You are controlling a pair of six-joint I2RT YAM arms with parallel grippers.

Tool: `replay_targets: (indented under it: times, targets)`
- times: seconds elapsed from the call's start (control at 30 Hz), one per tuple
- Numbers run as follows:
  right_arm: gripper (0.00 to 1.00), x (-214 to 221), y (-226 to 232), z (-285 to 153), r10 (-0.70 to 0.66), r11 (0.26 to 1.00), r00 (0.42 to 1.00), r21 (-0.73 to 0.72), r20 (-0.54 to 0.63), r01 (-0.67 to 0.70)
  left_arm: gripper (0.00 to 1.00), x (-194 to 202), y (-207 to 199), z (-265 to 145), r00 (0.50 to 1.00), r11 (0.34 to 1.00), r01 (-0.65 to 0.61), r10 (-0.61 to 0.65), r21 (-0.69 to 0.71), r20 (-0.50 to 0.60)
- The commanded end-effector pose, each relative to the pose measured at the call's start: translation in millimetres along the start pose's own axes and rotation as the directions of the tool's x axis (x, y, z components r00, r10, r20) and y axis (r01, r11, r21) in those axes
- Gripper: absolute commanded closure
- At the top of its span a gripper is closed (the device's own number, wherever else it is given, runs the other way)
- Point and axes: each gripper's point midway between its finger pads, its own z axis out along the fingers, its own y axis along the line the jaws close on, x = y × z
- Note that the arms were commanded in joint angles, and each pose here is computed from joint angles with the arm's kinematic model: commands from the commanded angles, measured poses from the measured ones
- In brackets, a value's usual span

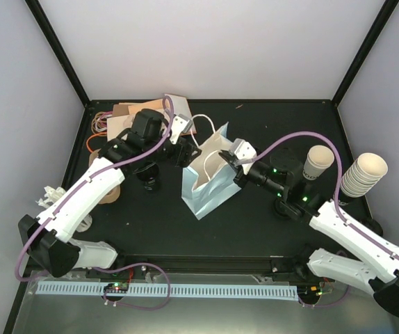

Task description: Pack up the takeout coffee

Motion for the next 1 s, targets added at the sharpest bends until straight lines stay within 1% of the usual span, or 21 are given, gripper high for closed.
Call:
replay_targets:
  times: [0.0,0.13,0.37,0.43,0.5,0.57,0.63,0.77,0.87,0.97]
  targets:
    - [0.99,-12,6,-8,-0.034,0.999,0.996,-0.016,0.081,0.035,0.23,-22,-11,-5,0.997,0.998,-0.070,0.070,-0.004,0.030]
    - [0.99,-13,6,-11,-0.037,0.999,0.995,-0.014,0.090,0.039,0.24,-19,-13,8,0.994,0.993,-0.106,0.104,-0.047,-0.031]
    - [0.99,-13,6,-13,-0.038,0.999,0.995,-0.011,0.087,0.040,0.24,-9,-24,27,0.979,0.985,-0.167,0.161,-0.042,-0.122]
    - [0.99,-14,6,-14,-0.039,0.999,0.995,-0.011,0.089,0.040,0.25,-8,-20,31,0.976,0.982,-0.177,0.166,-0.069,-0.139]
    - [0.99,-14,7,-16,-0.037,0.999,0.995,-0.013,0.092,0.038,0.27,-8,-9,34,0.976,0.976,-0.176,0.156,-0.129,-0.152]
    - [0.99,-14,7,-18,-0.034,0.999,0.995,-0.015,0.092,0.035,0.31,-9,5,36,0.976,0.963,-0.168,0.133,-0.210,-0.170]
    - [0.99,-13,8,-20,-0.029,0.999,0.995,-0.013,0.092,0.031,0.34,-9,14,39,0.972,0.952,-0.170,0.120,-0.255,-0.201]
    - [0.99,-9,6,-26,-0.015,1.000,0.997,-0.001,0.069,0.015,0.52,-7,21,43,0.957,0.943,-0.182,0.105,-0.280,-0.269]
    - [0.99,-6,6,-33,0.000,1.000,0.998,0.004,0.062,0.000,0.62,-5,25,45,0.946,0.936,-0.200,0.108,-0.290,-0.305]
    - [0.99,-4,6,-41,0.018,1.000,0.998,0.017,0.065,-0.019,0.67,-6,30,42,0.944,0.924,-0.212,0.109,-0.318,-0.312]
